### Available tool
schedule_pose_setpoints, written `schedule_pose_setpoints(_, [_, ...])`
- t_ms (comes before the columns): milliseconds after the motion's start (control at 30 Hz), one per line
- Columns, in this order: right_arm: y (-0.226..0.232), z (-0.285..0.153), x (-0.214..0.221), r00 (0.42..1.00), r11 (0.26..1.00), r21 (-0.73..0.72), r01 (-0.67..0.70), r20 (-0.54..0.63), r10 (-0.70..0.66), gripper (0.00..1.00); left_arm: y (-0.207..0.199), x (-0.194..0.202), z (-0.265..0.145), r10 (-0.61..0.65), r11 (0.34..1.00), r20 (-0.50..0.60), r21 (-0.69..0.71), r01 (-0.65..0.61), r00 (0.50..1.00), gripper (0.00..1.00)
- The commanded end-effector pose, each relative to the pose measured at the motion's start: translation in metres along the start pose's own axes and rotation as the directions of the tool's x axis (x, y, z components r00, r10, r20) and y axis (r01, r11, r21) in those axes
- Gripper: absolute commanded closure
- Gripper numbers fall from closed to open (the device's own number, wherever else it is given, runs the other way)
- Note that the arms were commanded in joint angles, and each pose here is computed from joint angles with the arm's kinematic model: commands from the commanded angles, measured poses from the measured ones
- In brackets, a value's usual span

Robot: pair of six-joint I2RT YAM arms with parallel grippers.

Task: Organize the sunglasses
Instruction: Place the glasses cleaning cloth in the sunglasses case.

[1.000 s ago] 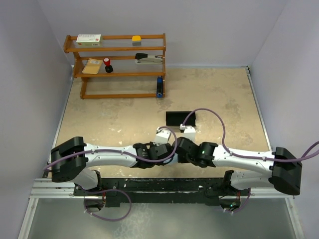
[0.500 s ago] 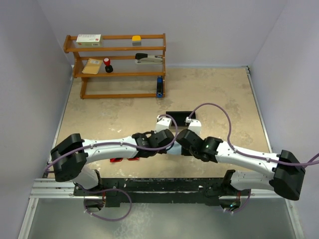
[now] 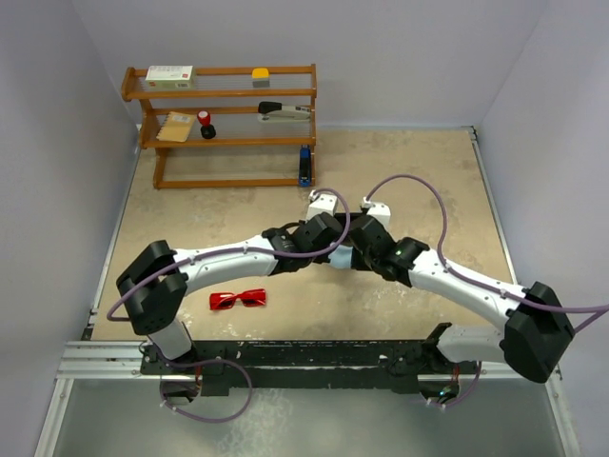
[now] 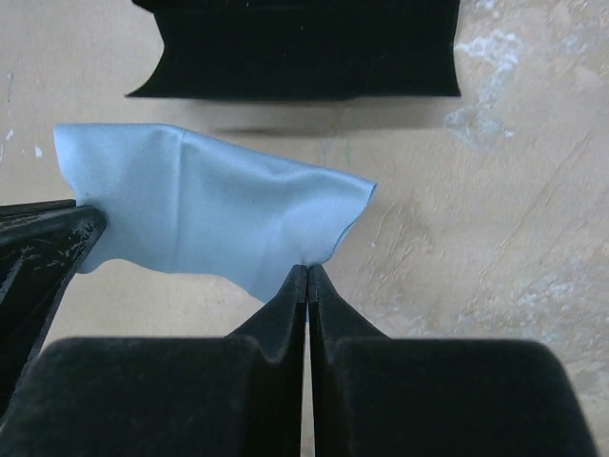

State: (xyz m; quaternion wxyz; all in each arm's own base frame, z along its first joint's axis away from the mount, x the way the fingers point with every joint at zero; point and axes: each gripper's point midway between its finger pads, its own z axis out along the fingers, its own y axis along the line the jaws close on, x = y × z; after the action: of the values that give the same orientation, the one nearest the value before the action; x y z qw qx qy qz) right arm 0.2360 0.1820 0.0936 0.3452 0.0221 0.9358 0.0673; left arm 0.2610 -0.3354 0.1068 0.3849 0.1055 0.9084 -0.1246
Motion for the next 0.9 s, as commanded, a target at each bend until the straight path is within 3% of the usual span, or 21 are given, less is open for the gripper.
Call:
schedule_pose_setpoints(0, [0.009, 0.006, -0.032, 0.999, 0.999, -0.032, 0.023, 0.047, -0.022, 1.0, -0.006, -0.034, 0.01, -0.008, 0.999, 0.054, 0.034, 0.006, 0.998, 1.0])
schedule_pose_setpoints(400, [0.003, 0.033, -0.085, 0.996, 1.0, -0.028, 0.002, 0.086, 0.001, 1.0, 0.008, -0.072, 0.041, -0.022, 1.0, 0.086, 0.005, 0.022, 0.996, 1.0])
schedule_pose_setpoints(867, [-0.005, 0.059, -0.116, 0.996, 1.0, -0.012, -0.001, 0.092, 0.002, 1.0, 0.019, -0.09, 0.072, -0.033, 0.999, 0.092, -0.01, 0.034, 0.995, 1.0])
